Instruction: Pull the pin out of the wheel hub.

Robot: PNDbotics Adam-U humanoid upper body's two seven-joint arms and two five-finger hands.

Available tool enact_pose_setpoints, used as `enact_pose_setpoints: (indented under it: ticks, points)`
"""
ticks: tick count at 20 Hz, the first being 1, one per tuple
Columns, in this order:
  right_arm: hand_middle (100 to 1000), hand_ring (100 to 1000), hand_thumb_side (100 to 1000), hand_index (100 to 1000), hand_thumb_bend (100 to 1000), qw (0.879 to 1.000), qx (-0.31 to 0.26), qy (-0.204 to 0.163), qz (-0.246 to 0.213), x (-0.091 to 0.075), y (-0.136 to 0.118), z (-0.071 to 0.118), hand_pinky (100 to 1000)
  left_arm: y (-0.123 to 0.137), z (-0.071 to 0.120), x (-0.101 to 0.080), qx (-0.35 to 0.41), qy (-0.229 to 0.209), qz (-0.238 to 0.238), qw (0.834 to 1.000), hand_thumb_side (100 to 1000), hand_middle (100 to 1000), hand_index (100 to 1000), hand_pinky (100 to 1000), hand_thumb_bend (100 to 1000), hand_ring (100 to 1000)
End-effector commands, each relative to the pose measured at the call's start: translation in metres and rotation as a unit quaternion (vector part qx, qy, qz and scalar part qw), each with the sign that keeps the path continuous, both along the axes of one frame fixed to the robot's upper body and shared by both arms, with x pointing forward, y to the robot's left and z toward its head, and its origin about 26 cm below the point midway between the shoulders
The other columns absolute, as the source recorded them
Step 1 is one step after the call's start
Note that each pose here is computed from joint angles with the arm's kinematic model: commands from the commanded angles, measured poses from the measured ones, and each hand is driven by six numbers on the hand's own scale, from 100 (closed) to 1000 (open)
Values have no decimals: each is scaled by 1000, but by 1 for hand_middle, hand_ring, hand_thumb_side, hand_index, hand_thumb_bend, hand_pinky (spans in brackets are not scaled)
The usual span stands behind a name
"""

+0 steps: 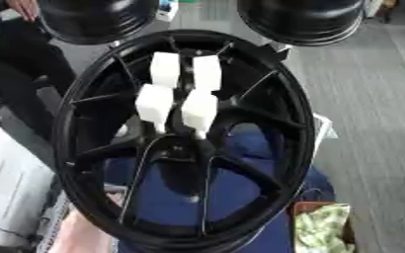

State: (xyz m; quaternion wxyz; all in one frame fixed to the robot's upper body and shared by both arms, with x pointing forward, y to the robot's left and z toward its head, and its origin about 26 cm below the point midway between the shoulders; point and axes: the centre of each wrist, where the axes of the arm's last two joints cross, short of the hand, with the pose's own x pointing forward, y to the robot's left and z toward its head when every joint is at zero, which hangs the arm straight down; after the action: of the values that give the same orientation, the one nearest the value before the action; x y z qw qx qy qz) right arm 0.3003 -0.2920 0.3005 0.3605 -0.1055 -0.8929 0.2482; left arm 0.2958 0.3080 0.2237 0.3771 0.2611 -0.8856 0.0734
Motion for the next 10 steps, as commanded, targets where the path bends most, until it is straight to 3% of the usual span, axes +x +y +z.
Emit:
enact_pose_setpoints:
  ticks: [1, 6, 9, 10]
  points:
    - [839, 797, 523, 903, 100, 1000, -17, -21, -3, -5, -1, 12, 918, 1, 9, -2, 8, -14, -2, 1000, 781, 752, 785, 653, 437, 847]
    - [836, 795, 527, 898, 100, 998, -57, -10, 3, -5, 3, 20, 914, 0, 9, -2, 12, -11, -4, 1000, 779, 751, 785, 653, 439, 847]
    - [837, 800, 454, 900, 100, 991, -133, 7, 1, -7, 9, 35, 910, 0, 9, -2, 17, -9, -5, 1000, 778, 751, 784, 653, 440, 847]
    - [841, 812, 364, 902, 100, 985, -172, 16, -3, -8, 12, 42, 906, 0, 10, -2, 19, -8, -6, 1000, 777, 751, 785, 653, 441, 847]
